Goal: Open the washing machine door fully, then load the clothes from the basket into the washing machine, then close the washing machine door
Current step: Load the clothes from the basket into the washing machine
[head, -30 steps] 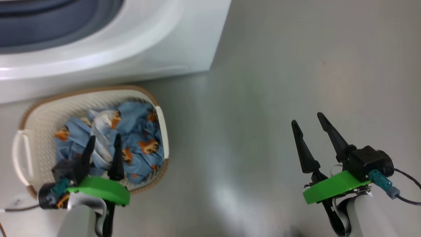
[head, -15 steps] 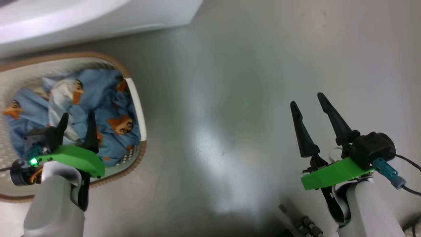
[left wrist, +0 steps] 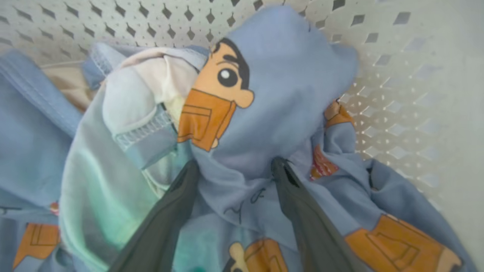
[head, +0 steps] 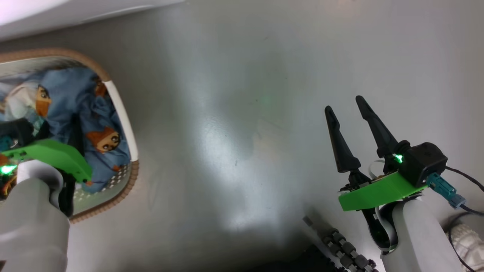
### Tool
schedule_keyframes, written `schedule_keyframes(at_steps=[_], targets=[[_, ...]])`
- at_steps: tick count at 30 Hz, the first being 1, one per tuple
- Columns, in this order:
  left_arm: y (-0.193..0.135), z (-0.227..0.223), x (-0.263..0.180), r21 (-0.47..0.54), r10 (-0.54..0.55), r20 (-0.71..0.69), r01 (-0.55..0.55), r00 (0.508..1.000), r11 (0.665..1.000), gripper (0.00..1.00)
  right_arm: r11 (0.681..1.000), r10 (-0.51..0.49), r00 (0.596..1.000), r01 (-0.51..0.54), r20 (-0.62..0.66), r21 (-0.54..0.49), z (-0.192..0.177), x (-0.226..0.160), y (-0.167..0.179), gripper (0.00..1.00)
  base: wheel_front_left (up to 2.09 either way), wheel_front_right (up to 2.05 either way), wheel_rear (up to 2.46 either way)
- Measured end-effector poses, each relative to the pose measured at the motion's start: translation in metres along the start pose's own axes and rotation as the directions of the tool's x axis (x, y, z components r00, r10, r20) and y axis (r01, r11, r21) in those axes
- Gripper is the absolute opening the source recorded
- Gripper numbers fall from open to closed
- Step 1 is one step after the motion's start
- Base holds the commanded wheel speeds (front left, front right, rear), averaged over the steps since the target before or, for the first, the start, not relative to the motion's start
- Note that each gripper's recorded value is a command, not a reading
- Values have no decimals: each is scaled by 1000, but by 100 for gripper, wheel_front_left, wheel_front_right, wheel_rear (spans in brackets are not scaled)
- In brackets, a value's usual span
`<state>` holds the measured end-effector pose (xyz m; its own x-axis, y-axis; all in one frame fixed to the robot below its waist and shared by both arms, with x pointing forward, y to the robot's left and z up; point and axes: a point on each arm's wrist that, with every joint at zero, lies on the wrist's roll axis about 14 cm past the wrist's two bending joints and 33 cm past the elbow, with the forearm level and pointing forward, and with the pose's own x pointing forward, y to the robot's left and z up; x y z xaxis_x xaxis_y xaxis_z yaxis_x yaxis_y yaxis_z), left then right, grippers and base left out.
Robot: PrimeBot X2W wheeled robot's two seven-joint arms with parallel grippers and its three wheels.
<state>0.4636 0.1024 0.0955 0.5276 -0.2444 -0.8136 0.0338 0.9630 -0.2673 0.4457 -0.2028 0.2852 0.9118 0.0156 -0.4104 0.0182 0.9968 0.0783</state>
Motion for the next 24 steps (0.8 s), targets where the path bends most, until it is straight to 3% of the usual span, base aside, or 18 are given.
schedule_keyframes(at_steps=[15,16,17,18,24], targets=[[1,-25,29,16,-3,-228,7,974,1000,100,1000,-21,999,21,-42,16,-16,0,-7,100,0,0,0],[1,-25,30,38,-5,-233,15,972,999,80,1000,-21,999,21,-43,15,-16,0,-8,100,0,0,0],[0,-25,30,51,-6,-231,19,973,999,35,1000,-21,999,21,-43,14,-16,0,-8,100,0,0,0],[0,-24,30,51,-7,-226,19,974,998,0,1000,-22,999,22,-42,16,-15,-1,-8,100,0,0,0],[0,-10,28,65,-8,-156,18,988,998,0,999,-24,999,25,-30,34,-11,-1,-8,100,0,0,0]])
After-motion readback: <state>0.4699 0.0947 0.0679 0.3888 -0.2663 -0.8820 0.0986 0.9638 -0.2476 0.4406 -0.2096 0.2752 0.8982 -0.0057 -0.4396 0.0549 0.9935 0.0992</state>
